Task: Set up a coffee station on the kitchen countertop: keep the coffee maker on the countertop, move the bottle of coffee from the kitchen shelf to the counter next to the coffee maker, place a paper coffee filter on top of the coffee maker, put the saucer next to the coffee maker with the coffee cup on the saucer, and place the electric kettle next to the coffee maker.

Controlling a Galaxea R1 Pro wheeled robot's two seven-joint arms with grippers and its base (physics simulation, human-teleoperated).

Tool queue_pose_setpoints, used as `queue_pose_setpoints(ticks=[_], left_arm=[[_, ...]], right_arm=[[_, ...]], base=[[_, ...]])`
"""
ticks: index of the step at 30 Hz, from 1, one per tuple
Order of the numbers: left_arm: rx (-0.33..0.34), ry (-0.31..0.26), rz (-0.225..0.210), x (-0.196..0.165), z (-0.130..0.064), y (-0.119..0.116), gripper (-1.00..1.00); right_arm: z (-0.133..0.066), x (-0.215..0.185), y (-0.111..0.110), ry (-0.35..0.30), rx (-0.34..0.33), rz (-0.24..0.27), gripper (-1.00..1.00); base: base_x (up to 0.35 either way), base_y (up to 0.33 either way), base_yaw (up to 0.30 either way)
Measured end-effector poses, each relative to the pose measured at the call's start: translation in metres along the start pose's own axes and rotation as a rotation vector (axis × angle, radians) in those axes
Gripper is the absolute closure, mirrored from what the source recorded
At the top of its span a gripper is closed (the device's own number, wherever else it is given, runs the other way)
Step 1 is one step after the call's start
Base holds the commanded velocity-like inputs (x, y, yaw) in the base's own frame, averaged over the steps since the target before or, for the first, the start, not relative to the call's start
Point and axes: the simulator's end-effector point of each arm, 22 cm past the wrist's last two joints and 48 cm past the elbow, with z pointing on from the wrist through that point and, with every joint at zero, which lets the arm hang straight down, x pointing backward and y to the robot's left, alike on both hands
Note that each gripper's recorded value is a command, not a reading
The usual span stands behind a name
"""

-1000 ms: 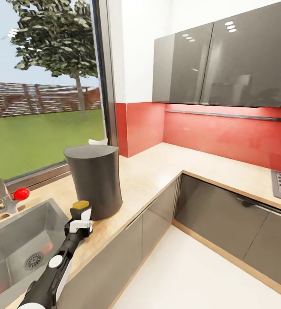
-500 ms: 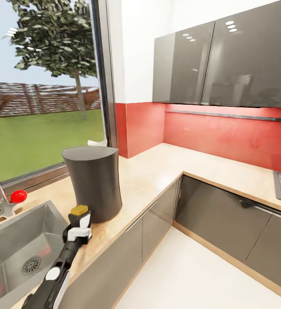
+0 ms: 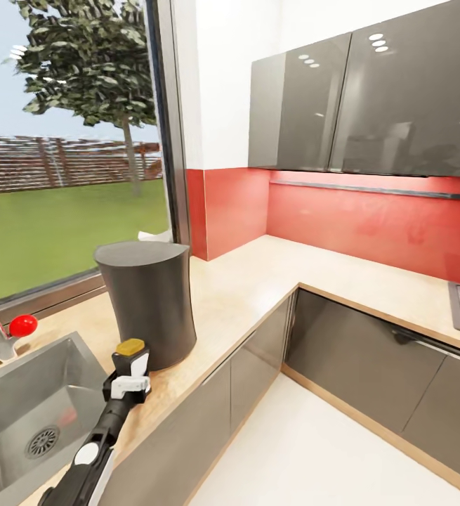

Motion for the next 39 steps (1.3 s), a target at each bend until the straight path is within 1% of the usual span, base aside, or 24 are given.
queue_pose_setpoints(ticks=[2, 7, 19, 30, 31, 32, 39], left_arm=[[0.000, -0.003, 0.001, 0.0000, -0.0016, 0.0000, 1.00], [-0.011, -0.004, -0.013, -0.0003, -0.0027, 0.0024, 1.00], [-0.006, -0.005, -0.011, -0.0002, -0.0025, 0.0001, 1.00], [-0.004, -0.007, -0.009, -0.0002, -0.0027, -0.0008, 1.00], [-0.003, -0.006, -0.007, -0.0001, -0.0026, -0.0009, -1.00], [0.005, 0.006, 0.001, 0.0056, -0.0036, -0.0037, -1.00], [0.000, 0.004, 0.002, 0.0051, -0.0038, -0.0006, -1.00]], right_arm=[[0.0000, 0.0000, 0.0000, 0.000, 0.000, 0.000, -1.00], [-0.0001, 0.0000, 0.0003, 0.000, 0.000, 0.000, -1.00], [0.0000, 0.0000, 0.0000, 0.000, 0.000, -0.001, -1.00], [0.0000, 0.0000, 0.0002, 0.000, 0.000, 0.000, -1.00], [0.0000, 0.0000, 0.0001, 0.000, 0.000, 0.000, -1.00], [0.0002, 0.0002, 0.0001, 0.001, 0.000, 0.000, -1.00], [0.0002, 0.0002, 0.0000, 0.001, 0.000, 0.000, -1.00]], base=[[0.009, -0.027, 0.000], [0.059, -0.147, 0.000], [0.003, -0.053, 0.000], [0.000, -0.003, 0.000], [0.000, 0.000, 0.000], [0.000, 0.000, 0.000], [0.000, 0.000, 0.000]])
